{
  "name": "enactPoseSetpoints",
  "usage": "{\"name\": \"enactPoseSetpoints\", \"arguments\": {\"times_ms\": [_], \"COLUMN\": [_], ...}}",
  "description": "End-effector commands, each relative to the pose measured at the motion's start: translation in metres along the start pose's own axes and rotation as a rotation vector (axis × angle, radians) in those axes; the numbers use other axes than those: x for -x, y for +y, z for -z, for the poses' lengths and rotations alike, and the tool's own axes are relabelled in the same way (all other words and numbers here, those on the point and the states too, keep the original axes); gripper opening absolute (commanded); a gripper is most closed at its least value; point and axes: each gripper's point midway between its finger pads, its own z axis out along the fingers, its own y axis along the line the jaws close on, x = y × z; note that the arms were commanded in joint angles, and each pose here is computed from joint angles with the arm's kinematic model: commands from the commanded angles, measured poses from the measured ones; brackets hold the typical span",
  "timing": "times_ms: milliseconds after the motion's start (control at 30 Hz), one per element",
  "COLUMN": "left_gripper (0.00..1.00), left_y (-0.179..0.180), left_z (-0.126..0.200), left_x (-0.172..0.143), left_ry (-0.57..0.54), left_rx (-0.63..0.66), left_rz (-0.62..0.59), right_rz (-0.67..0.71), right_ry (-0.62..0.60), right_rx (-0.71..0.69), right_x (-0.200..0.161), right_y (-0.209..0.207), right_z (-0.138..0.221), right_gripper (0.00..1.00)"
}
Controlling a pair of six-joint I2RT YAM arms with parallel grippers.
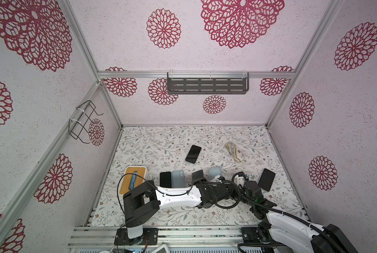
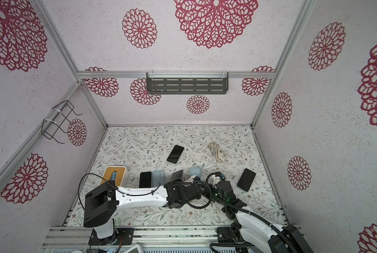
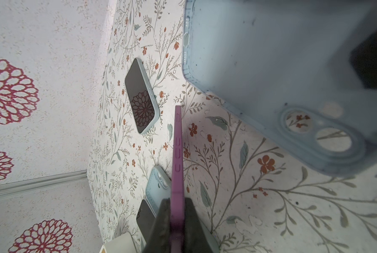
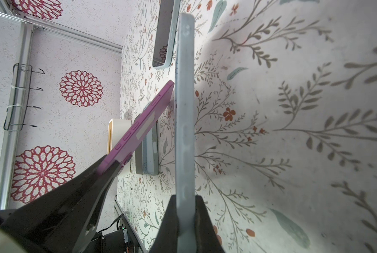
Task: Take the phone out of the phone case
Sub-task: Place the phone case at the center of the table.
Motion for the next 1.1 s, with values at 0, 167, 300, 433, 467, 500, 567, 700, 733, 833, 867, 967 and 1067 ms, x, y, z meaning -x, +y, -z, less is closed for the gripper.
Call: {"name": "enactPoseSetpoints", "arguments": {"times_ms": [0, 167, 300, 433, 467, 500, 567, 700, 733, 833, 867, 967, 1067], "left_gripper": [0.00, 0.00, 0.00, 0.00, 0.00, 0.00, 0.00, 0.00, 0.00, 0.00, 0.00, 0.00, 0.00], "left_y": [0.001, 0.006, 0.009, 0.012, 0.014, 0.015, 0.017, 0.022, 0.022, 0.021, 0.020, 0.016, 0.015], "left_z": [0.007, 0.013, 0.016, 0.019, 0.020, 0.021, 0.023, 0.027, 0.027, 0.028, 0.026, 0.024, 0.021], "left_x": [0.007, 0.007, 0.007, 0.005, 0.004, 0.003, 0.002, 0.000, 0.000, -0.001, -0.002, -0.004, -0.008], "left_ry": [-0.039, -0.065, -0.077, -0.089, -0.090, -0.092, -0.096, -0.105, -0.109, -0.116, -0.112, -0.103, -0.074], "left_rx": [0.019, 0.020, 0.029, 0.036, 0.036, 0.037, 0.039, 0.037, 0.034, 0.032, 0.030, 0.030, 0.051], "left_rz": [0.028, 0.054, 0.063, 0.076, 0.083, 0.088, 0.099, 0.119, 0.123, 0.121, 0.119, 0.105, 0.073], "right_rz": [0.036, 0.027, 0.025, 0.020, 0.020, 0.016, 0.014, 0.008, 0.004, -0.012, -0.021, -0.039, -0.063], "right_ry": [-0.029, -0.022, -0.016, 0.000, 0.005, 0.003, 0.000, 0.000, -0.001, 0.010, 0.015, 0.026, 0.040], "right_rx": [0.046, 0.032, 0.026, 0.022, 0.026, 0.029, 0.032, 0.019, 0.019, 0.034, 0.041, 0.068, 0.099], "right_x": [0.012, 0.011, 0.012, 0.013, 0.013, 0.014, 0.016, 0.020, 0.020, 0.020, 0.019, 0.019, 0.017], "right_y": [0.018, 0.014, 0.012, 0.012, 0.013, 0.014, 0.015, 0.014, 0.013, 0.014, 0.014, 0.017, 0.019], "right_z": [-0.001, -0.004, -0.008, -0.015, -0.016, -0.018, -0.020, -0.026, -0.027, -0.033, -0.036, -0.042, -0.047], "right_gripper": [0.00, 0.00, 0.00, 0.00, 0.00, 0.00, 0.00, 0.00, 0.00, 0.00, 0.00, 0.00, 0.00]}}
